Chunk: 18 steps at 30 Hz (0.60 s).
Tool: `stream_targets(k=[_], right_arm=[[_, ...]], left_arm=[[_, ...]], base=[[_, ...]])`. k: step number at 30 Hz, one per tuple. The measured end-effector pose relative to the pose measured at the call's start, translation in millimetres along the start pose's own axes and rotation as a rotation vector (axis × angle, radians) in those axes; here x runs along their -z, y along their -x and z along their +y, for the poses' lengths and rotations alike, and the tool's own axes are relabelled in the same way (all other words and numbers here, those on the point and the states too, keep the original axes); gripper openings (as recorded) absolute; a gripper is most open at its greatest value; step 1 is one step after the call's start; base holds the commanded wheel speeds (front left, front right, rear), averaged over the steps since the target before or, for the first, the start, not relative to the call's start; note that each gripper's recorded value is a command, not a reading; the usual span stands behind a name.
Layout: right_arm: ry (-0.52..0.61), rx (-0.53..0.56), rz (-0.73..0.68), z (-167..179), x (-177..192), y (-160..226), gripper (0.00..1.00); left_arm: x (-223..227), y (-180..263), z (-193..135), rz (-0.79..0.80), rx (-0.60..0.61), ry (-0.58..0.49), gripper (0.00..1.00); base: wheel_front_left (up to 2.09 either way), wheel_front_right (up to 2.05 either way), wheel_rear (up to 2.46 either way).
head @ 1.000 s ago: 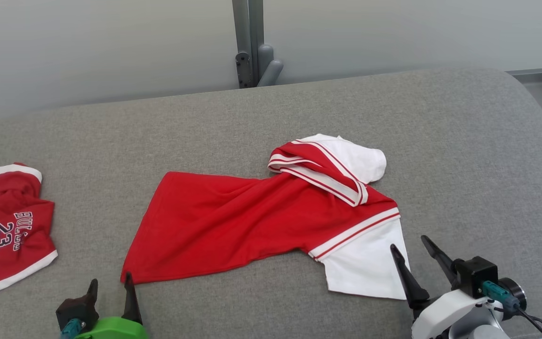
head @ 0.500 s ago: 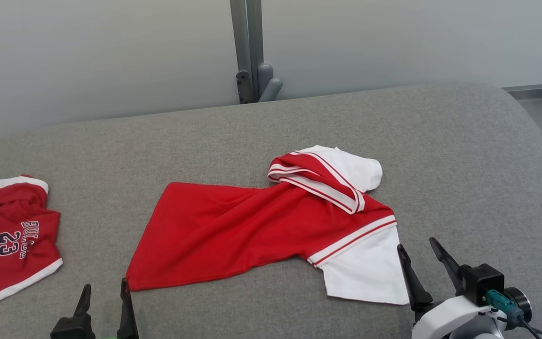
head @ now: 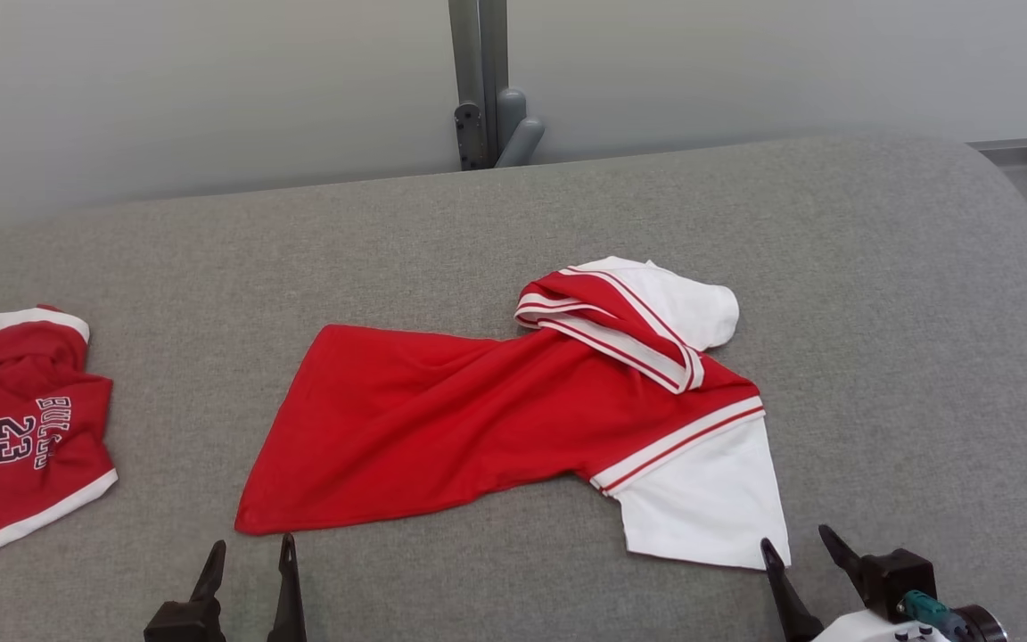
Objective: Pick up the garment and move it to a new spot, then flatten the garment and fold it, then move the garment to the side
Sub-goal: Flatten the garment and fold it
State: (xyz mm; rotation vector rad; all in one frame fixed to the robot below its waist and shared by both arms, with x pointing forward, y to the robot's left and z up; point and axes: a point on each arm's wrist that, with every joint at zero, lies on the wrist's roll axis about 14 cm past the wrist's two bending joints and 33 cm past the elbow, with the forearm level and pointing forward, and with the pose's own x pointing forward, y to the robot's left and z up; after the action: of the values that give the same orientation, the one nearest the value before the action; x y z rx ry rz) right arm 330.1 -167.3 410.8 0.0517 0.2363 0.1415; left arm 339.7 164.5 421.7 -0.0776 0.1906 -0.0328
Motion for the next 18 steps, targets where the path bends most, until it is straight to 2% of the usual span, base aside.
stream_targets(k=[5, 11, 12, 13, 15, 16, 17, 18], right_arm=[[-0.004, -0.015, 0.136, 6, 41, 4, 1.00], [-0.034, -0.040, 0.146, 17, 42, -5, 1.00], [-0.038, -0.040, 0.148, 17, 42, -6, 0.97], [-0.043, -0.039, 0.151, 18, 43, -6, 0.87], [-0.053, -0.037, 0.154, 18, 44, -7, 0.25], [-0.061, -0.034, 0.154, 17, 44, -8, 0.25], [-0.068, -0.031, 0.154, 16, 43, -9, 0.05], [-0.081, -0.025, 0.154, 16, 44, -9, 0.00]], left_arm=[[11, -3, -6, 0.036, 0.018, 0.008, 1.00], [14, -3, -5, 0.049, 0.017, 0.012, 1.00], [14, -3, -4, 0.049, 0.017, 0.012, 1.00], [14, -3, -3, 0.049, 0.017, 0.012, 1.00], [14, -3, -3, 0.048, 0.016, 0.012, 1.00], [14, -4, -3, 0.048, 0.017, 0.012, 1.00], [14, -4, -3, 0.048, 0.017, 0.010, 1.00], [14, -5, -3, 0.047, 0.017, 0.010, 1.00]], base=[[0.00, 0.00, 0.00], [0.00, 0.00, 0.00], [0.00, 0.00, 0.00], [0.00, 0.00, 0.00], [0.00, 0.00, 0.00], [0.00, 0.00, 0.00], [0.00, 0.00, 0.00], [0.00, 0.00, 0.00]])
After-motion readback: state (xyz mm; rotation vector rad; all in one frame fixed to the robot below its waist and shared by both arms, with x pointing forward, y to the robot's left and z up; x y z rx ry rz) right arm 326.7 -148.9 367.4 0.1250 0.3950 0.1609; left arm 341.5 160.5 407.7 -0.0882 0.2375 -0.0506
